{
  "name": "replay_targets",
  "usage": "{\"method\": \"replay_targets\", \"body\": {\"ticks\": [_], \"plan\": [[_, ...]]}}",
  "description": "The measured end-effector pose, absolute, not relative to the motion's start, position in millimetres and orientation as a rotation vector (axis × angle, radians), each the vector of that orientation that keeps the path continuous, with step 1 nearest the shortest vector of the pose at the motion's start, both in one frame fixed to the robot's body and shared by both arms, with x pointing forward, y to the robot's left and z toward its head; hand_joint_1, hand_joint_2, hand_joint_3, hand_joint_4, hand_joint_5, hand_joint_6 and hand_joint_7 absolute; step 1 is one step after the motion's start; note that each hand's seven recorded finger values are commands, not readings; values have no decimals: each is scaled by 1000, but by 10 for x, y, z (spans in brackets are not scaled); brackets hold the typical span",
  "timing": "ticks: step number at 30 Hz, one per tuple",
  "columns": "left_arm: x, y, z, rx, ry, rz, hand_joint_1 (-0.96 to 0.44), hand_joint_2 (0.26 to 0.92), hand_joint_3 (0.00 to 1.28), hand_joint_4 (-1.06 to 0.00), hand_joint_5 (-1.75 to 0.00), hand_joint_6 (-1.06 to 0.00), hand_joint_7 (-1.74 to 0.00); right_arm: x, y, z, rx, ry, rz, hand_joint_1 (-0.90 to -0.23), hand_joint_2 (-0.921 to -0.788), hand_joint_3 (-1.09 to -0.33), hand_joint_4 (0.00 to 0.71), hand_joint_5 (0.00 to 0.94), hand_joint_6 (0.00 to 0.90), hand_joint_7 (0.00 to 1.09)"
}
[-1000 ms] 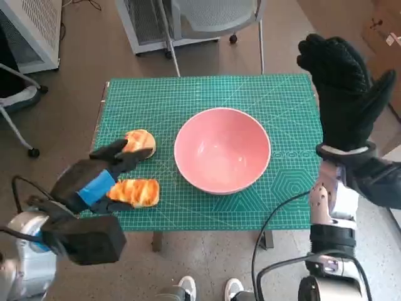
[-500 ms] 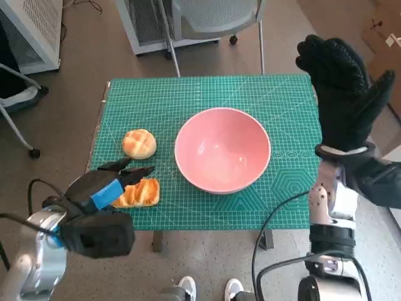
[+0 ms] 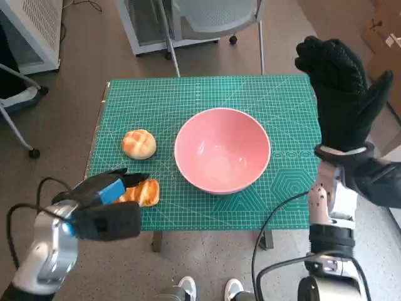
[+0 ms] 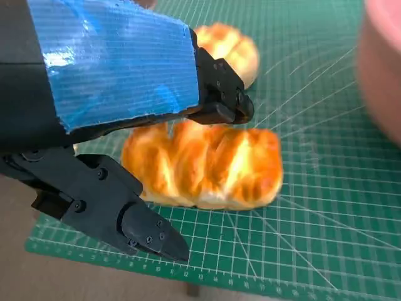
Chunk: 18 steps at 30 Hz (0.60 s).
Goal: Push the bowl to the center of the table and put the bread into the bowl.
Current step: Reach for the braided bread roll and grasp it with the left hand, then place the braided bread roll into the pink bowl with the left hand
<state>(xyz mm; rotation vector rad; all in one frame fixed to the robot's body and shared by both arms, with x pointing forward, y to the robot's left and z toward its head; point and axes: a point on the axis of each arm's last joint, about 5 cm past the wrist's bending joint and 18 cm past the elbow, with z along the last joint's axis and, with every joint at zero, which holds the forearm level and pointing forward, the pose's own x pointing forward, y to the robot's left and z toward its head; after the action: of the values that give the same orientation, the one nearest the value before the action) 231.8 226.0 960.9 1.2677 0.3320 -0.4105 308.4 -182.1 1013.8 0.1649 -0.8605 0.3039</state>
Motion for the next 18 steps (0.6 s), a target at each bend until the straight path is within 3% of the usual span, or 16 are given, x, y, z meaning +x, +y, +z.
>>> {"method": "replay_targets", "body": {"ticks": [5,6,7,8,10,13,18], "plan": [[2391,2267,9501,1299,300,-359,25,865,21,-561,-38,-669,-59,3083,-1811,10136,168,-861,305,-591,-921,-551,378,3,439,19],[2401,2272,9482,1310,294,-351,40,880,24,-648,-67,-726,-78,3083,-1810,10134,169,-862,304,-590,-921,-552,378,3,438,19],[2409,2276,9468,1321,285,-345,32,888,37,-651,-292,-702,-296,3083,-1810,10134,169,-862,304,-590,-921,-552,377,3,437,18],[2417,2279,9453,1333,269,-339,21,900,80,-627,-648,-638,-641,3082,-1810,10132,169,-862,304,-590,-921,-552,377,2,436,17],[2431,2281,9430,1352,230,-331,12,910,105,-629,-954,-593,-910,3080,-1810,10129,170,-862,303,-590,-921,-553,375,1,435,16],[2438,2299,9408,1377,195,-325,5,917,91,-671,-1147,-598,-1046,3077,-1801,10127,172,-866,304,-590,-921,-553,374,1,433,14],[2431,2316,9413,1410,159,-339,3,920,79,-684,-1193,-611,-1132,3068,-1794,10113,174,-869,302,-590,-921,-554,373,0,432,13]]}}
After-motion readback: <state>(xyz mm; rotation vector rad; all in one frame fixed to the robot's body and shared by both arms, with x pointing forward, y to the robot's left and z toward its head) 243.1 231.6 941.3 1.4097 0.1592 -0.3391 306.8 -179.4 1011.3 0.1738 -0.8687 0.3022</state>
